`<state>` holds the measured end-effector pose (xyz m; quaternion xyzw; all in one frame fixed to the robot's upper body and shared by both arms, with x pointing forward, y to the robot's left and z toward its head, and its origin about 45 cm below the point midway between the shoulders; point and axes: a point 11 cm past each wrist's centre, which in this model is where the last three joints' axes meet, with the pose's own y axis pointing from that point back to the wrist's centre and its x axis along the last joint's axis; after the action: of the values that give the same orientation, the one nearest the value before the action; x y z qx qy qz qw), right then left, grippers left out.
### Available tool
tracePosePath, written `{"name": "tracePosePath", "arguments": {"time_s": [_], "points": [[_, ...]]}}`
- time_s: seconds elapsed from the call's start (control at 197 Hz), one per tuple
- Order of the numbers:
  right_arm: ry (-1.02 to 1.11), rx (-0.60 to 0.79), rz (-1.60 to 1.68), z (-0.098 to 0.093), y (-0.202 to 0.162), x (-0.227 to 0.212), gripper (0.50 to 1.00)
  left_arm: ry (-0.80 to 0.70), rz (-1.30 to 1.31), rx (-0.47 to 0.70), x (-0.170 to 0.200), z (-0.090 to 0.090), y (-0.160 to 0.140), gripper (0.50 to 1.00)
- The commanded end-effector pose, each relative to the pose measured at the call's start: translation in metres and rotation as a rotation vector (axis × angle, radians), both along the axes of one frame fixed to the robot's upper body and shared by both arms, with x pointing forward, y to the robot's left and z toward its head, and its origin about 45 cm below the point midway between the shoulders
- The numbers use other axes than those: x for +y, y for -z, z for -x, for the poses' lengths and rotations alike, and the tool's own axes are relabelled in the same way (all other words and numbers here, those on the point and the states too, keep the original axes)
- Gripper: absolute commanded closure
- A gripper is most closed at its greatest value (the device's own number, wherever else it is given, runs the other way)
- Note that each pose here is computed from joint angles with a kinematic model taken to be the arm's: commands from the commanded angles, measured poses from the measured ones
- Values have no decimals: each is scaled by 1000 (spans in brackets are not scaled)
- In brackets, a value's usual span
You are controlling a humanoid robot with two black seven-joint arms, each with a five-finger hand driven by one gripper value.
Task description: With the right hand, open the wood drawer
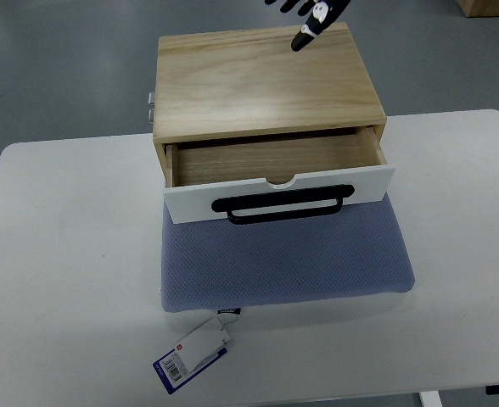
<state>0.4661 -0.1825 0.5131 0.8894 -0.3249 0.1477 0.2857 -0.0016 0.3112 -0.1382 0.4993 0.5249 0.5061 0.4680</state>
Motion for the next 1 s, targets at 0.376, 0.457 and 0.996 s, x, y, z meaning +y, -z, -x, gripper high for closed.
{"name": "tracePosePath", "arguments": {"time_s": [0.376, 0.457, 0.996], "points": [[554, 40, -1282, -53, 129, -154, 554, 6, 2, 0, -1, 0, 0, 500], [629, 35, -1439, -54, 156, -157, 554, 7, 2, 4, -1, 1, 0, 500], [869, 168, -1638, -39, 258, -148, 554, 8, 10, 0, -4, 0, 0, 500]]}}
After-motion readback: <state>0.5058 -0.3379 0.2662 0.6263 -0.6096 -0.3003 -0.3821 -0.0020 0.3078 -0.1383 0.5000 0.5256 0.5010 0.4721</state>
